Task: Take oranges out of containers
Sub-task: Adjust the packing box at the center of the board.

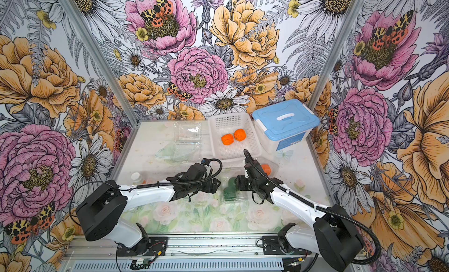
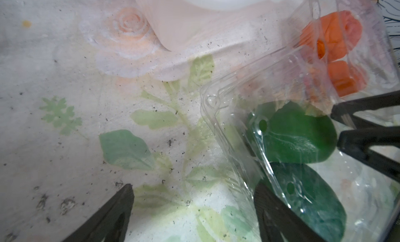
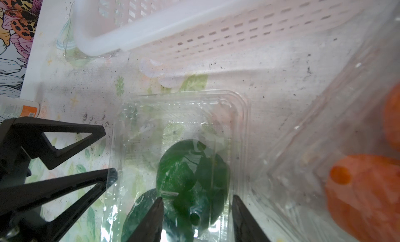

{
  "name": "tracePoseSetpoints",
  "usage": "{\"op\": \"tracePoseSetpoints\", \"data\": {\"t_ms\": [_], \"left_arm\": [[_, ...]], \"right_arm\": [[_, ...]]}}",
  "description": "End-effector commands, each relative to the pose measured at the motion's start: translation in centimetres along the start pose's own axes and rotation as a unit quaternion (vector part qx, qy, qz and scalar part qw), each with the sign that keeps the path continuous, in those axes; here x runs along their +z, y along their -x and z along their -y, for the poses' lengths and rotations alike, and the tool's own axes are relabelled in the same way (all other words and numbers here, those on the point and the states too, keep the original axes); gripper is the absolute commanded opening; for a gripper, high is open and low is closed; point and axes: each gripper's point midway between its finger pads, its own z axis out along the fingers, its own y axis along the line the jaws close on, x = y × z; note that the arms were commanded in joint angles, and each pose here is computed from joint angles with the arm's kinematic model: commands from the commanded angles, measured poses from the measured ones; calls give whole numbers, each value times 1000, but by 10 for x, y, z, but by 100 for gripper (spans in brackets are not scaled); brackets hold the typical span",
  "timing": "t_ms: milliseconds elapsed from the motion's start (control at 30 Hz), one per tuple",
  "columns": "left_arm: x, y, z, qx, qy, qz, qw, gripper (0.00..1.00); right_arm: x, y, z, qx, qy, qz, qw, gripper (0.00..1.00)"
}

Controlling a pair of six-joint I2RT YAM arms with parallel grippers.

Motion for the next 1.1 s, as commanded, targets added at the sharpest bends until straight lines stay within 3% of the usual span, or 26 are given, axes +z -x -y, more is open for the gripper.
{"op": "tracePoseSetpoints", "data": {"t_ms": [0,167,400,500,633,1067], "left_arm": [[-1,3,8,-7,-17,5,1000,87],[-7,6,6,-12,-9,16,1000,83],[-25,21,4,-3,6,74,997,77],[-26,21,-2,-12,7,75,997,60],[-22,17,-8,-24,14,73,997,52],[-3,19,10,-41,-27,77,996,53]], "right_arm": [[1,-6,-1,7,7,-5,1000,50],[1,-6,-1,7,8,-5,1000,50],[1,-6,-1,8,7,-5,1000,50],[1,-6,0,9,5,-4,1000,50],[0,-5,-1,8,6,-3,1000,50],[2,-5,-2,13,7,-8,1000,50]]}}
